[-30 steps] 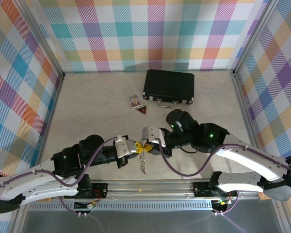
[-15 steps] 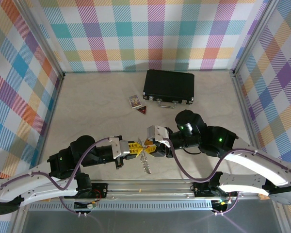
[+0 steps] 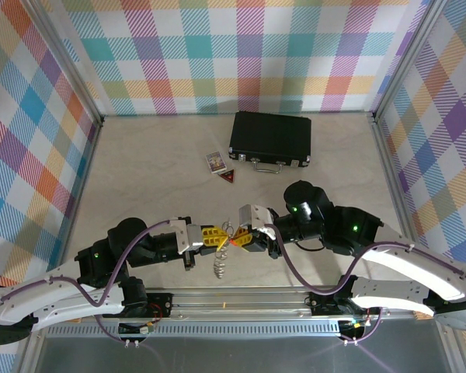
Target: Put the keys on the keyring
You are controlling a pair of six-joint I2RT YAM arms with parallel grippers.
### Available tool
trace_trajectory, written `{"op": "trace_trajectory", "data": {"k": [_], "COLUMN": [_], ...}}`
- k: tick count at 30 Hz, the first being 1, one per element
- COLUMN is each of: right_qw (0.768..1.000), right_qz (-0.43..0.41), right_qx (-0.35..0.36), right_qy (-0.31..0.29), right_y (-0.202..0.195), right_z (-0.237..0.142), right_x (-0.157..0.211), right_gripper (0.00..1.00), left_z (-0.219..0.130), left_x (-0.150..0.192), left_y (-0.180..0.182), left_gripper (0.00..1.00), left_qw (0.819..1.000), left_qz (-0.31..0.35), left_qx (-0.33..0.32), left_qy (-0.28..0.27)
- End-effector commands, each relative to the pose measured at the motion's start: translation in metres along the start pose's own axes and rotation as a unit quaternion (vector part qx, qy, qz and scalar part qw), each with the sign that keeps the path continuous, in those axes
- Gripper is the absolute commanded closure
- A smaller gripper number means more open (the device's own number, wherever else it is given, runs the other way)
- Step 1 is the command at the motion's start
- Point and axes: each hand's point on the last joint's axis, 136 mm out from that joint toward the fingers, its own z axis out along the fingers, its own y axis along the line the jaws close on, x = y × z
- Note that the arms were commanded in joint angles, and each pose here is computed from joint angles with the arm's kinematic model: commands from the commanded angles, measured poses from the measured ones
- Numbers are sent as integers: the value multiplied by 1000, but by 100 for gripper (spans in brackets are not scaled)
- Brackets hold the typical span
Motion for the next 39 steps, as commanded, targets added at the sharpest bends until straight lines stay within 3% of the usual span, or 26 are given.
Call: {"op": "trace_trajectory", "data": {"k": [1,8,16,24,33,39], "right_qw": [1000,1000,999,999,997,996], "right_qz": [-1,10,17,13,3,3], "right_qx": [-6,2,31,32,0,-16], "right_qy": [-4,18,22,-4,-75,-87], "right_y": [2,-3,-12,-7,11,12], "right_z": [3,10,7,-5,-24,-19], "right_x": [1,10,13,3,-26,-33], "right_gripper": [96,98,93,76,56,53], "left_z": [-5,-6,-7,-8,-8,-8], "left_x": [-25,-27,-26,-26,-25,-26], "left_y": [-4,-6,-7,-8,-12,-14], "left_gripper": [100,100,100,100,100,100], "left_qw": [998,998,998,998,998,997], "left_qz": [4,4,6,6,5,3], "left_qx": [12,16,19,21,32,38], "left_qy": [-56,-62,-61,-61,-61,-64]}}
